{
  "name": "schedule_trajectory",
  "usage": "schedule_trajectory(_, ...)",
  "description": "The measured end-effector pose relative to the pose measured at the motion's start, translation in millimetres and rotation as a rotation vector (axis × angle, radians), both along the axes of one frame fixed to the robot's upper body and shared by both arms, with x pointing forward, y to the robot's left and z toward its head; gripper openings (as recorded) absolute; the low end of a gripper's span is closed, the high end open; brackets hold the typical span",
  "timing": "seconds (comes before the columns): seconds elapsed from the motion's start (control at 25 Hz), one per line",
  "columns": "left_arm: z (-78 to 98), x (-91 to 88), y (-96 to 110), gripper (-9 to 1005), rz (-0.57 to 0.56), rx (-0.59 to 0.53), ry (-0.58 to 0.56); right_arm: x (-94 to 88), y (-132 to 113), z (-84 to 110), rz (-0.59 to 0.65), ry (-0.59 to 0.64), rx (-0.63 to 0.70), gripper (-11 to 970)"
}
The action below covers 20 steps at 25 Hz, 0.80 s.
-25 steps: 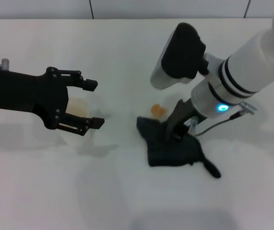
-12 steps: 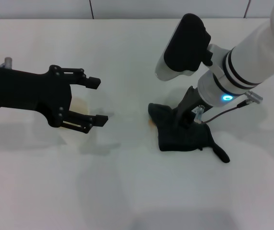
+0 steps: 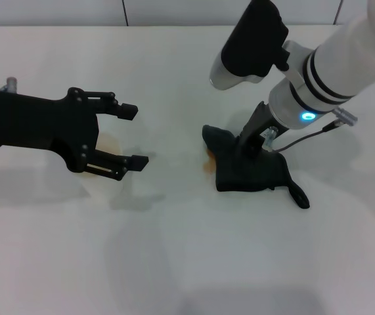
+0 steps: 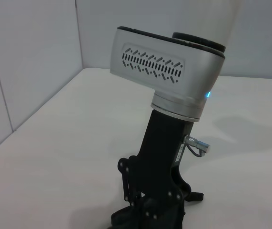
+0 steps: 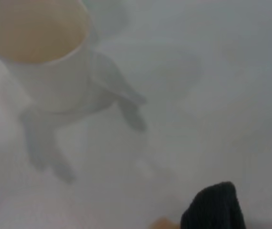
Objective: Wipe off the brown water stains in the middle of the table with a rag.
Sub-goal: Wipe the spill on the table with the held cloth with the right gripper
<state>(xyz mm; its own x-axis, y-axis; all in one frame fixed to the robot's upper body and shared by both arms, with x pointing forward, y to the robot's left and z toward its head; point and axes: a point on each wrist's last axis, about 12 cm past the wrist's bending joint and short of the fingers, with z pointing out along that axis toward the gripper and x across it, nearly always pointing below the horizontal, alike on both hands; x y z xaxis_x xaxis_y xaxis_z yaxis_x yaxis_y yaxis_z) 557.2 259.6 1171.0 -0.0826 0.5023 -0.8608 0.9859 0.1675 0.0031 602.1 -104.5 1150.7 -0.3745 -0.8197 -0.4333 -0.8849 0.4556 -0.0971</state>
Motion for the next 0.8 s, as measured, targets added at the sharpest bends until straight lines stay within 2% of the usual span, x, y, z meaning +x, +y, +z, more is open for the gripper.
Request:
schedule_trajectory(0.28, -0.1, 0.0, -0.2, 888, -0.003, 0.001, -0.005, -4.2, 15.4, 4.6, 0.062, 0.017, -0.014, 80)
schedule_trajectory(0.6, -0.7, -0.3, -0.9, 887, -0.006, 0.002, -0.007, -22.6, 33.5, 1.0, 0.163, 0.068, -0.021, 80)
schedule_trajectory(0.8, -1.1, -0.7, -0.8, 887, -0.007, 0.002, -0.006, -25.4, 36.2, -0.5, 0.168, 0.074, -0.014, 81)
